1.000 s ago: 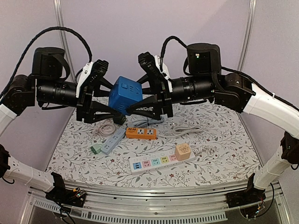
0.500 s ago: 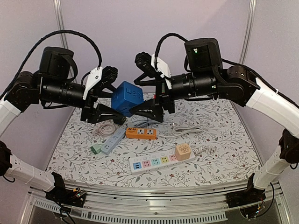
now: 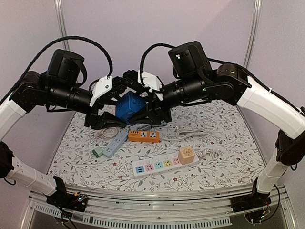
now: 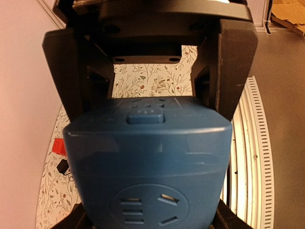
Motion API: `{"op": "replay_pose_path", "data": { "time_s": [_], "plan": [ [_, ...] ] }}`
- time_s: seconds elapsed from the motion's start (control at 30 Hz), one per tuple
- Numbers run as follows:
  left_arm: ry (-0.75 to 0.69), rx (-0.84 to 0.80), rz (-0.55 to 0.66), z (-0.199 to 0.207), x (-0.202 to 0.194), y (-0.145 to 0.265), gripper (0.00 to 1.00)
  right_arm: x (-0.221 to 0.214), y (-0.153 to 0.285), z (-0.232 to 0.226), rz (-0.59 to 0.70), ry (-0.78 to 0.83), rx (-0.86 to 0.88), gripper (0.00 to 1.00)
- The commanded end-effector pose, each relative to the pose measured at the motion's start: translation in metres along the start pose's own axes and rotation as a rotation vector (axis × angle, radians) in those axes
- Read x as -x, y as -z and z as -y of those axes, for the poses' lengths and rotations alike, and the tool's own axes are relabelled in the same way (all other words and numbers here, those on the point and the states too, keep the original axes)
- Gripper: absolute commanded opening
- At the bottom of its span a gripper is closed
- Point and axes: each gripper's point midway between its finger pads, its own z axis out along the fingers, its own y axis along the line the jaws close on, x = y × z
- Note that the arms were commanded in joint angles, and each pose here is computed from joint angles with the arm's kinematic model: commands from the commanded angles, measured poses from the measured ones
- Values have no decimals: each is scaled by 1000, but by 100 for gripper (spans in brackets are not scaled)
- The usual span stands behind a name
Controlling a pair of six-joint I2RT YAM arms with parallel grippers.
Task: Insert the plug
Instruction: Adjust the plug.
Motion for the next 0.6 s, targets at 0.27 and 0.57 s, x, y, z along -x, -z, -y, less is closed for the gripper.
{"op": "replay_pose_path", "data": {
  "time_s": [0.27,0.57],
  "plan": [
    [11,233,2,-34,-17,19,96,-35,22,65,-118,-430,-368,0],
    [330,711,-76,-88,-142,56,99,-176,26,62,-493,-957,-762,0]
  ]
}}
